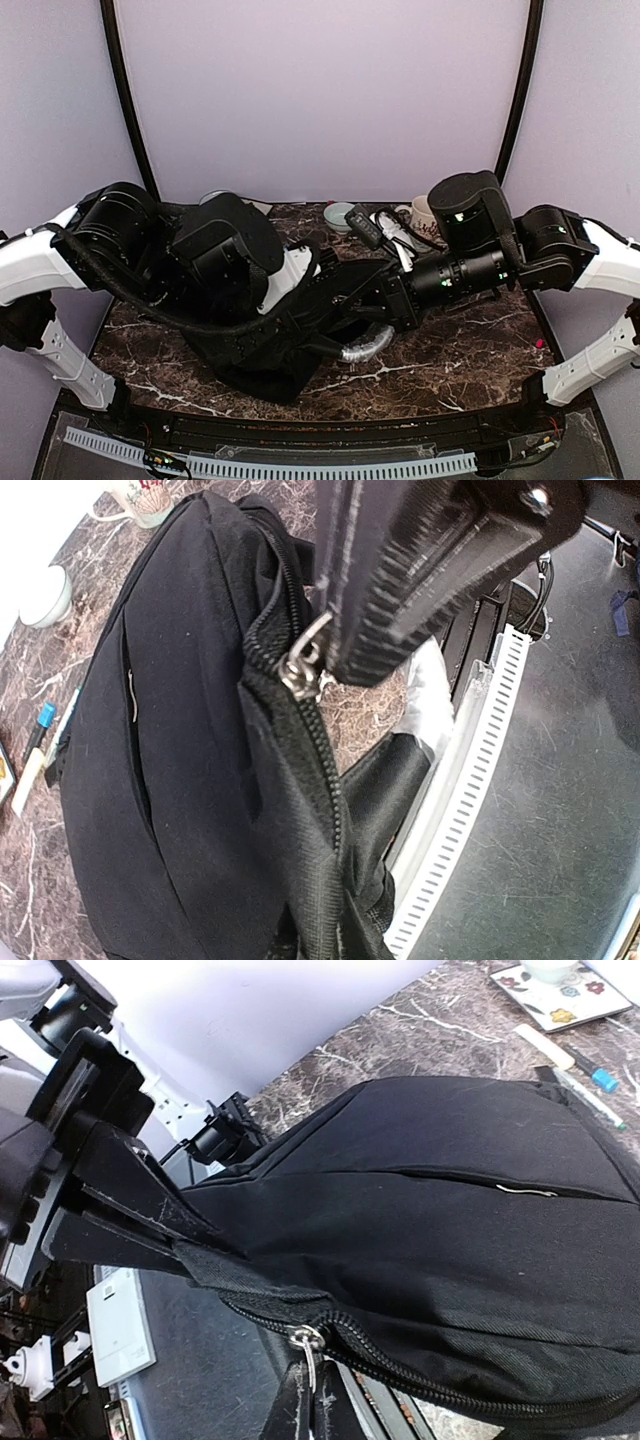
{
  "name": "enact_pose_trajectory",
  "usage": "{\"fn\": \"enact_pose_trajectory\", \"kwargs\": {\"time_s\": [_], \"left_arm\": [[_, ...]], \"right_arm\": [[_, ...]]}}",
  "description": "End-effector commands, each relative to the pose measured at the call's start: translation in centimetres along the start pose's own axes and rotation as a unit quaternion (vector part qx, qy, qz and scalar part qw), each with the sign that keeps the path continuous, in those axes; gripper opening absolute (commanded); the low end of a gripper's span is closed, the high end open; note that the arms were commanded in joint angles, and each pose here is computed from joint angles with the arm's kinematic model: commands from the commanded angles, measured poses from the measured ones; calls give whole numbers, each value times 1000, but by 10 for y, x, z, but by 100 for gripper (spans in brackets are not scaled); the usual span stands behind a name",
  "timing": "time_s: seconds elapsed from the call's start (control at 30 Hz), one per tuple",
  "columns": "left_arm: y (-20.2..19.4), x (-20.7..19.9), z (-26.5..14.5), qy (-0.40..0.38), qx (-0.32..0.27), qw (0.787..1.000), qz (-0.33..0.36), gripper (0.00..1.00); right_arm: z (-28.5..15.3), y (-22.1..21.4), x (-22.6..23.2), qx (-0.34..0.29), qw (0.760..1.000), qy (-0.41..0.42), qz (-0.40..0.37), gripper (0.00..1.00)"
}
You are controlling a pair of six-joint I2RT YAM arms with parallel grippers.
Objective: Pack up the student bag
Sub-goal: Zip the student bag into the largest pocket of the bag.
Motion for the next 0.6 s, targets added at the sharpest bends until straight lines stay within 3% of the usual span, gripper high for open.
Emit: {"fn": "enact_pose_trajectory", "kwargs": {"time_s": [0.0, 0.13, 0.3, 0.57], "left_arm": [[1, 2, -10, -8, -23, 1000, 1, 0], [-5, -5, -7, -41, -15, 999, 2, 0], [-7, -6, -16, -69, -32, 997, -3, 0], [1, -29, -4, -113, -3, 993, 18, 0]], "right_arm": [[-44, 46, -3, -115, 991, -63, -9, 0], [-68, 44, -39, -137, 981, -134, 19, 0], [-85, 18, -78, -122, 976, -176, 51, 0], [-114, 8, -97, -110, 963, -242, 45, 0]]}}
Point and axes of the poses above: each gripper's point midway between its finger pads, its own z axis out along the fingers, its own x axis along the line the jaws close on, y = z × x, the point moved 5 cm from there along -z, back along the fingers, and after that the axes turned 7 degrees about -z, right-handed, at the moved point
